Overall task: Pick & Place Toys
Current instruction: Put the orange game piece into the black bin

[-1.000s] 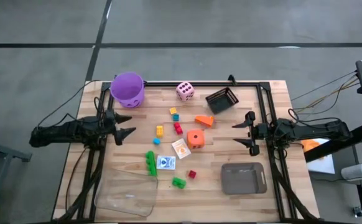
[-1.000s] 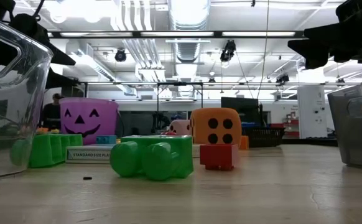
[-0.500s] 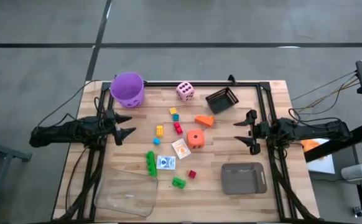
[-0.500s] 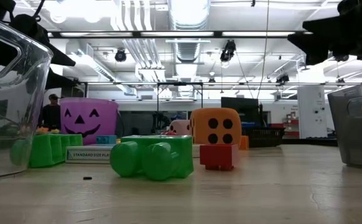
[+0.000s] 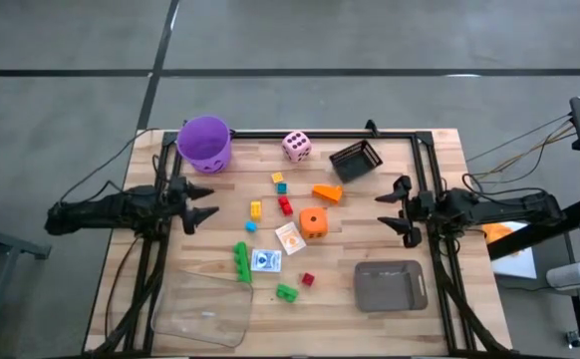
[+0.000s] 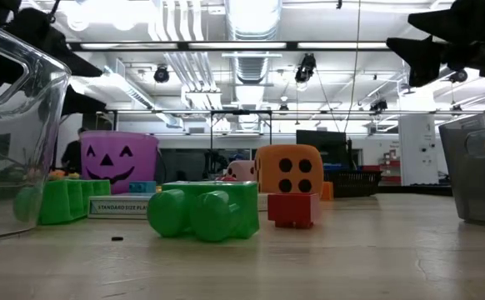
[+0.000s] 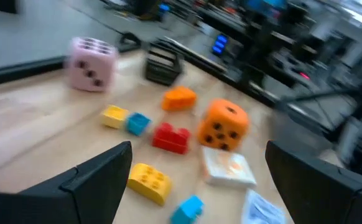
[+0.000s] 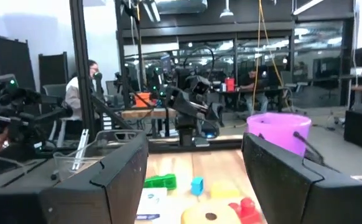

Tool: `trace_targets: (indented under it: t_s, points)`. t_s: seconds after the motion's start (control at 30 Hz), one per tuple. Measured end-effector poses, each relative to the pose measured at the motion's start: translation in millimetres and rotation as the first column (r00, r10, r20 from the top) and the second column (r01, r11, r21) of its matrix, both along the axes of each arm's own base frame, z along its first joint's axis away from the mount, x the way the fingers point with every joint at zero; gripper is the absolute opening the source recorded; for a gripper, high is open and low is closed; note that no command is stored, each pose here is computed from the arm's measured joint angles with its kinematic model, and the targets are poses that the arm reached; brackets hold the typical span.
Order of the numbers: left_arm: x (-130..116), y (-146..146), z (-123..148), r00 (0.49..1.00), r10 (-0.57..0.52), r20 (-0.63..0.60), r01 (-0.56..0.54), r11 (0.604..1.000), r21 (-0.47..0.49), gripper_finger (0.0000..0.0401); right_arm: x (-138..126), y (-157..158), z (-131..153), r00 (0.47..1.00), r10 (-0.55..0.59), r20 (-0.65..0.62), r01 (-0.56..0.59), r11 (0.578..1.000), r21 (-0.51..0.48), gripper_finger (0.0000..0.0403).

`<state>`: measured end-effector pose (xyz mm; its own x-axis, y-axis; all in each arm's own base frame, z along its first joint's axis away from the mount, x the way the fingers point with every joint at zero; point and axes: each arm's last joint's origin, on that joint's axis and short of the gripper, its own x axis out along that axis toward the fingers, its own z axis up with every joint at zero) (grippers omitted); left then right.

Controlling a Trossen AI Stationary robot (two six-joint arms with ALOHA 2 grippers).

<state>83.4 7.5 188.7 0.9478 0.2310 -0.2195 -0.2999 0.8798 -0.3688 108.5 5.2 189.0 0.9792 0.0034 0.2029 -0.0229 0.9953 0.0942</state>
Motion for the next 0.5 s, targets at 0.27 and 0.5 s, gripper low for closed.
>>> trace_targets:
  t_s: [0.27,0.5]
  points:
    - [19.7,-1.7,0.0,0.993,-0.097,-0.072,0.105,0.988,0.112,0.0370,13.1,-6.3,3.6,0.964,-0.191,-0.184,0.196,0.981,0.008,0.0259]
    - [35.9,0.6,-7.1,0.981,-0.047,-0.187,0.088,0.971,0.222,0.0370,42.4,-9.3,29.2,0.845,-0.225,-0.486,0.223,0.973,-0.063,0.0259]
